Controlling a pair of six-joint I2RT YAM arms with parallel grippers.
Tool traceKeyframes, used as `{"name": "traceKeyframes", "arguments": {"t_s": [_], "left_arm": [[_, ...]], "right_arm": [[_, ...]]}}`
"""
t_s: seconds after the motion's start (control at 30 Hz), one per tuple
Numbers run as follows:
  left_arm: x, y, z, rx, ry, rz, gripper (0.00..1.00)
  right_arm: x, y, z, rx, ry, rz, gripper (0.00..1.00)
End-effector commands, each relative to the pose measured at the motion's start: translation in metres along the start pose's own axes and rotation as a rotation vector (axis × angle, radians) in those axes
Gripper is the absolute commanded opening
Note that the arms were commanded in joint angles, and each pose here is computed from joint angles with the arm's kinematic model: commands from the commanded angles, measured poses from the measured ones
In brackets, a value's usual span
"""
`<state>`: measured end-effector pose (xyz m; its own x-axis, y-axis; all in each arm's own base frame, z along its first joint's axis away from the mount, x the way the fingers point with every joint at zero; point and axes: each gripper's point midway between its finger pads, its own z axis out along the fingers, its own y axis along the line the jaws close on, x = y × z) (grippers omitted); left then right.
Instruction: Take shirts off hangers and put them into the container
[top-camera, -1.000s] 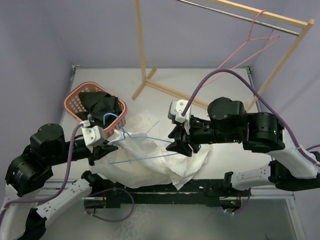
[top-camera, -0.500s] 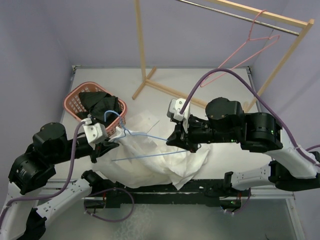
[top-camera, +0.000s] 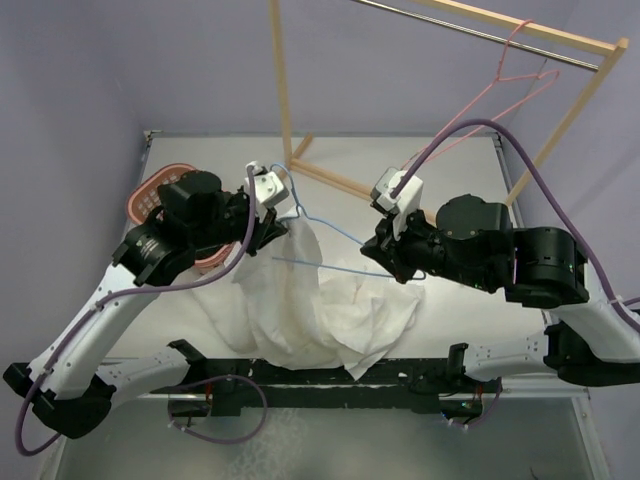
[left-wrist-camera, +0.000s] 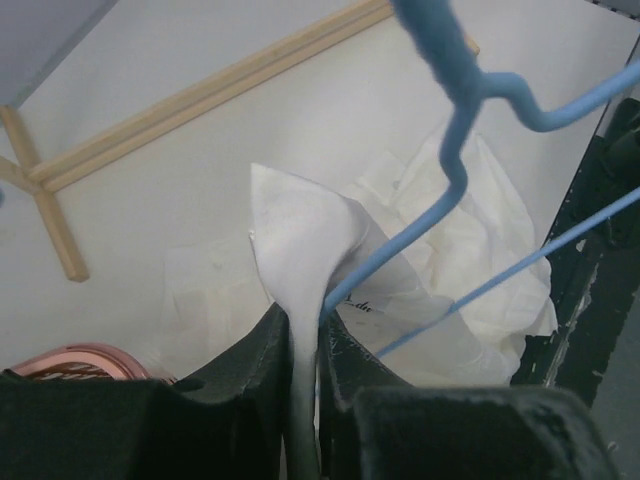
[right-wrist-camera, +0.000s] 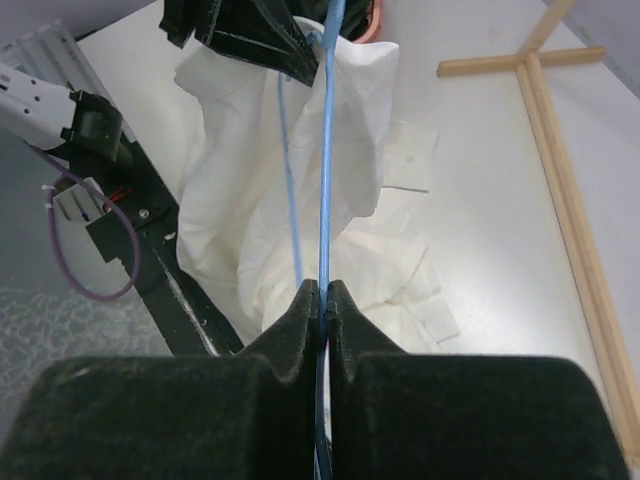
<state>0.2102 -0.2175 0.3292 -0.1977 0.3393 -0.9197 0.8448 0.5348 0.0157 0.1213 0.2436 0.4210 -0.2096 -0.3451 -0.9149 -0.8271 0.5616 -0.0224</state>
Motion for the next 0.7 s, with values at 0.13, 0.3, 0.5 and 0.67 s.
{"name": "traceKeyframes", "arguments": {"t_s": [0.13,0.3,0.5,0.67], "left_arm": [[-0.03,0.025,-0.007,-0.143,-0.092,-0.012,0.39],[-0.01,0.027,-0.021,-0.202,-0.083,-0.035,0.52],[0.017,0.034,-0.026,-0.265,-0.03,-0.051,0.52],[0.039,0.038,-0.028,-0.311,-0.015,-0.073,0.46]], "right_arm": [[-0.003,-0.037,-0.02,0.203,-0.042,0.058,0.0],[-0.001,-0.055,-0.027,0.3,-0.038,0.063,0.0],[-0.012,-0.078,-0.041,0.431,-0.113,0.102,0.0],[-0.038,-0.103,-0.059,0.566,-0.262,0.146,0.0]]}}
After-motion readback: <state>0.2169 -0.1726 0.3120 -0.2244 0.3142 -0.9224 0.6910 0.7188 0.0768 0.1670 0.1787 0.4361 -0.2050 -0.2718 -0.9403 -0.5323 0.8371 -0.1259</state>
